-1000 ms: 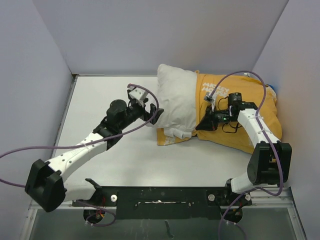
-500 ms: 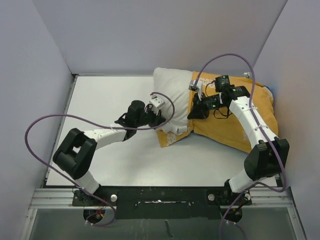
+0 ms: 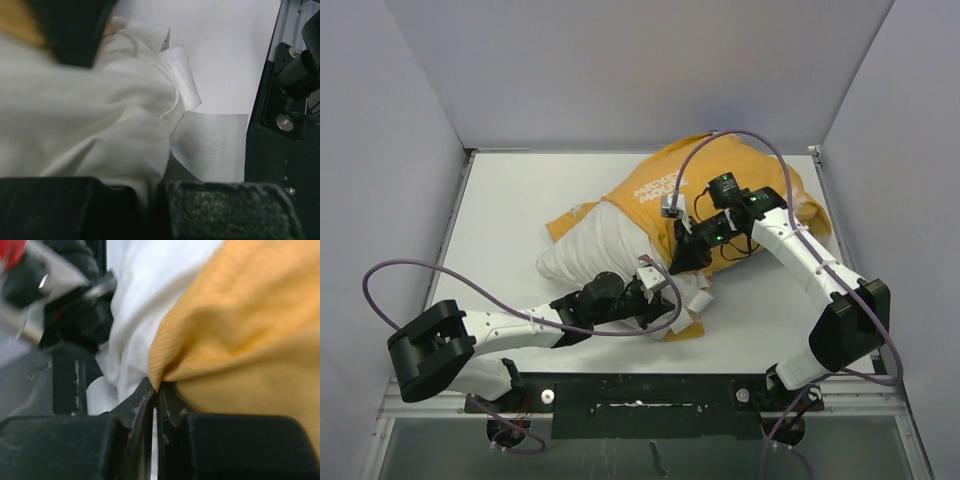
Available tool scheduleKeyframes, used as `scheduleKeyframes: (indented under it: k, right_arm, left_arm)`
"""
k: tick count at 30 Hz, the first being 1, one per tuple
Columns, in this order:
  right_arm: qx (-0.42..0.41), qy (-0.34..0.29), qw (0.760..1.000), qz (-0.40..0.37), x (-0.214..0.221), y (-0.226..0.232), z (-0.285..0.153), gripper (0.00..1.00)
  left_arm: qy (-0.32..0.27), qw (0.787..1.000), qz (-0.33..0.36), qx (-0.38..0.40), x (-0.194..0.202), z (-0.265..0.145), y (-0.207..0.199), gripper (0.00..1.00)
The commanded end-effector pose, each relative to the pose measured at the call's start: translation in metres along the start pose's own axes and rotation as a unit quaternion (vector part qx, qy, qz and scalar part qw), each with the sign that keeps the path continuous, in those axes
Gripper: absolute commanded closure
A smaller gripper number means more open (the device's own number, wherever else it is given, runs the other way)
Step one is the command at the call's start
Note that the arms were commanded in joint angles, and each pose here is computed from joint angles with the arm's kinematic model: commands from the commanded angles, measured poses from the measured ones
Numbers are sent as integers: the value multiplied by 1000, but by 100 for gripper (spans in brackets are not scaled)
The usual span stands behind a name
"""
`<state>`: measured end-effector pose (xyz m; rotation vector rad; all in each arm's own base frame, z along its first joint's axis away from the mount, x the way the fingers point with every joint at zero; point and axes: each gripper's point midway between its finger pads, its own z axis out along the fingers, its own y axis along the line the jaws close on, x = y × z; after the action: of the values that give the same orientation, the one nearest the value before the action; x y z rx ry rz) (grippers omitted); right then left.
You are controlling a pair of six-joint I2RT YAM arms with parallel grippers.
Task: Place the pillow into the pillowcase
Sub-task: Stuff the pillow into the pillowcase.
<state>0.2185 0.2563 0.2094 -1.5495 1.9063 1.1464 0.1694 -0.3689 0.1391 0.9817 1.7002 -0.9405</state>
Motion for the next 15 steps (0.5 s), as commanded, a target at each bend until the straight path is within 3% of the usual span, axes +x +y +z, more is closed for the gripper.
scheduleKeyframes:
  k: [1,7,11,13,15]
  right_arm:
    - [-43,-89,992,-75,0,31,-15,100]
    - [-54,-16,991,-118,82,68,-6,100]
    - [-20,31,995,-98,116,55,0,100]
    - [28,40,995,-86,117,35,-4,100]
    - [77,48,994,-63,117,12,-14,100]
  left_arm:
    - [-106,991,-85,-16,-35,14,23,100]
    - [-81,985,-131,-75,-18,40,57,100]
    - [-95,982,-134,-90,-23,44,61,98]
    - [-100,985,-122,-74,-27,39,52,89]
    - [-113,988,-93,-41,-36,28,32,72]
